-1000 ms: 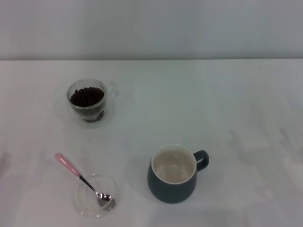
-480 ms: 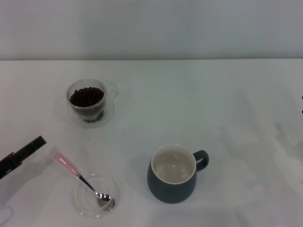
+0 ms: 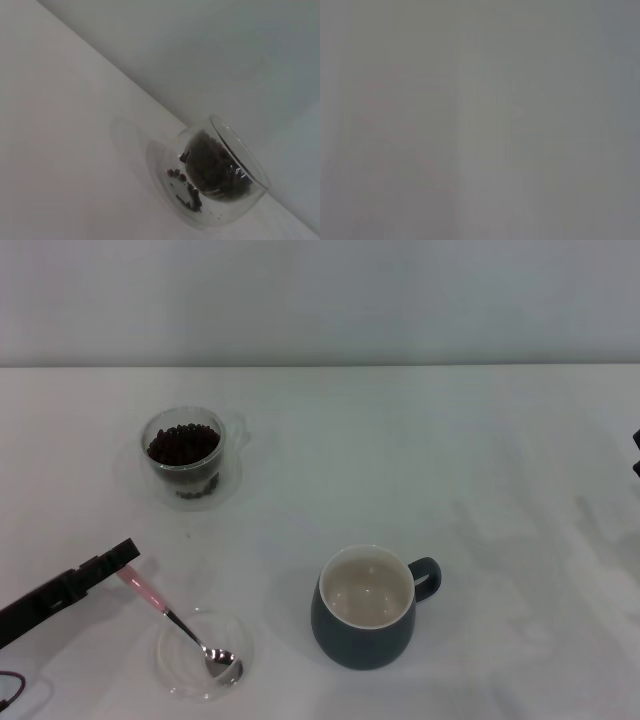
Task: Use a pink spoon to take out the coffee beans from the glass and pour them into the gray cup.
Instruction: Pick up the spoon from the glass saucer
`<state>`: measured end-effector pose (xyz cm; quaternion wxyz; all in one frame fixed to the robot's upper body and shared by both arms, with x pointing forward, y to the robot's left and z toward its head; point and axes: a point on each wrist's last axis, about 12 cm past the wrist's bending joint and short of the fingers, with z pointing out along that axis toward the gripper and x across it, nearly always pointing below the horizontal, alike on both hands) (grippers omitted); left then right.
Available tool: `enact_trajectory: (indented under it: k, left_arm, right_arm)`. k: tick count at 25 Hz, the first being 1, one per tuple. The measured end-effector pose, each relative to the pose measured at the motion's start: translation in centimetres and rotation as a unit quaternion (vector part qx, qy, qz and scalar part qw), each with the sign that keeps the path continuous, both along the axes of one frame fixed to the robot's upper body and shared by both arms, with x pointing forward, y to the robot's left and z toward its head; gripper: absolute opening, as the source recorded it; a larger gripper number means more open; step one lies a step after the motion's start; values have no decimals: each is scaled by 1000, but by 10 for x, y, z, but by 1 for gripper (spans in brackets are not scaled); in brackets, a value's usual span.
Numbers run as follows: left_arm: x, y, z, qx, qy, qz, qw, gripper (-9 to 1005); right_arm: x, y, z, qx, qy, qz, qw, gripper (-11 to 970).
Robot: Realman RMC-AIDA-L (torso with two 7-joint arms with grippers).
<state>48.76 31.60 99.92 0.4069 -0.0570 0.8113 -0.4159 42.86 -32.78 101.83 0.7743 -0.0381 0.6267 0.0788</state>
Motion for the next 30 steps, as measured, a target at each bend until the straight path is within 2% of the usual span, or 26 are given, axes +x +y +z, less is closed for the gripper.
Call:
enact_trajectory:
  k: [9, 18, 23, 30]
  left_arm:
    - [10, -18, 1, 8, 0, -31, 999, 889]
    - [13, -15, -2, 13, 16, -13, 1000, 888]
    - [12, -14, -2, 9, 26, -13, 1000, 754]
    - [11, -16, -4, 18, 39, -39, 998, 615]
  right_arm:
    - [9, 2, 3, -2, -5, 7, 1000, 822]
    - [11, 1, 3, -6, -4, 8, 1000, 821]
    - [12, 2, 4, -4, -6, 10, 1000, 821]
    - [14, 5, 5, 2, -9, 14, 1000, 820]
